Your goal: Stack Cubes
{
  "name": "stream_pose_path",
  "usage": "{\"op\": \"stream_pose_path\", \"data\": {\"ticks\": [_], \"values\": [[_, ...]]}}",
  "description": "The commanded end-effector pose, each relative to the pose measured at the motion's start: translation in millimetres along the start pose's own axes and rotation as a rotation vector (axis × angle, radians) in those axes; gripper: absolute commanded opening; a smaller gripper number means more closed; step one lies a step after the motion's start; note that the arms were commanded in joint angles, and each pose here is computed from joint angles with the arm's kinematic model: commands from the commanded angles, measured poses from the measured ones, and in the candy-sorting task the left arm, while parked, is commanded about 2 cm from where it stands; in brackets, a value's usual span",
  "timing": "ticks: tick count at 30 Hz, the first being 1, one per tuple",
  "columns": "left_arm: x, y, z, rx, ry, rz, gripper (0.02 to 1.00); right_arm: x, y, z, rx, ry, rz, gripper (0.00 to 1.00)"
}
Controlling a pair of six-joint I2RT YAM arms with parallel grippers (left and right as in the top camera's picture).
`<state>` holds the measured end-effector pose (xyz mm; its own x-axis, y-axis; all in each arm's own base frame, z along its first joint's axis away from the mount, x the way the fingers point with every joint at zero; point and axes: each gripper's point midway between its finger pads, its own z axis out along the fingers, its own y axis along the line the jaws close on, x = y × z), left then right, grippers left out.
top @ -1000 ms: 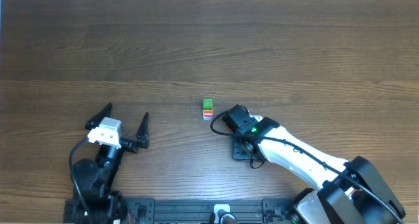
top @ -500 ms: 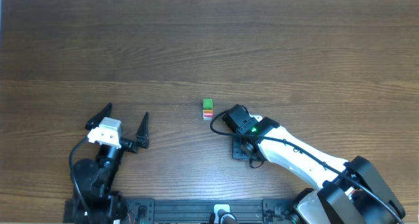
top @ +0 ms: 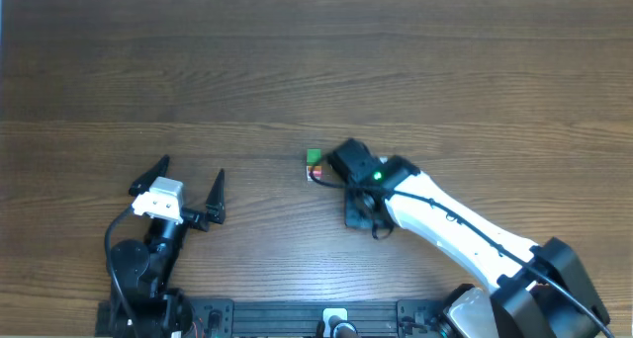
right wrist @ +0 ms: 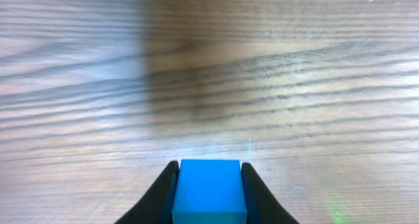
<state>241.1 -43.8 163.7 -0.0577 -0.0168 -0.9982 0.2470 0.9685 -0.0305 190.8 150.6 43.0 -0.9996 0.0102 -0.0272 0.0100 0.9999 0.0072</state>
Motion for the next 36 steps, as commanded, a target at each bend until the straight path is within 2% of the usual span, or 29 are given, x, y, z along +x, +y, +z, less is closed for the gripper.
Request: {"op": "stream_pose_path", "data": {"ticks": [1,6,11,15,22,36], "values": [[0.8,-0.7,-0.1,0.005,-0.003,0.019,1.000,-39.4,19.6,-63.4,-0.018,-0.122,-0.020,0.009],[0.8,-0.7,-0.1,0.005,-0.003,0.019,1.000,-61.0,35.7,-104.8,-0.039,-0.157,-0.018,0.012],[0.8,-0.7,-0.1,0.005,-0.003,0.019,1.000,-83.5,58.9,-117.9,-0.051,-0.159,-0.025,0.009],[0.8,-0.7,-0.1,0.005,-0.003,0.019,1.000,-104.0,81.5,-114.1,-0.037,-0.119,-0.032,0.012],[0.8,-0.7,-0.1,0.005,-0.003,0.019,1.000,-114.8,105.4,-101.9,-0.041,-0.087,-0.051,0.009],[0.8,-0.7,-0.1,0.005,-0.003,0.019,1.000,-108.9,111.3,-83.1,-0.016,-0.035,-0.060,0.012]]}}
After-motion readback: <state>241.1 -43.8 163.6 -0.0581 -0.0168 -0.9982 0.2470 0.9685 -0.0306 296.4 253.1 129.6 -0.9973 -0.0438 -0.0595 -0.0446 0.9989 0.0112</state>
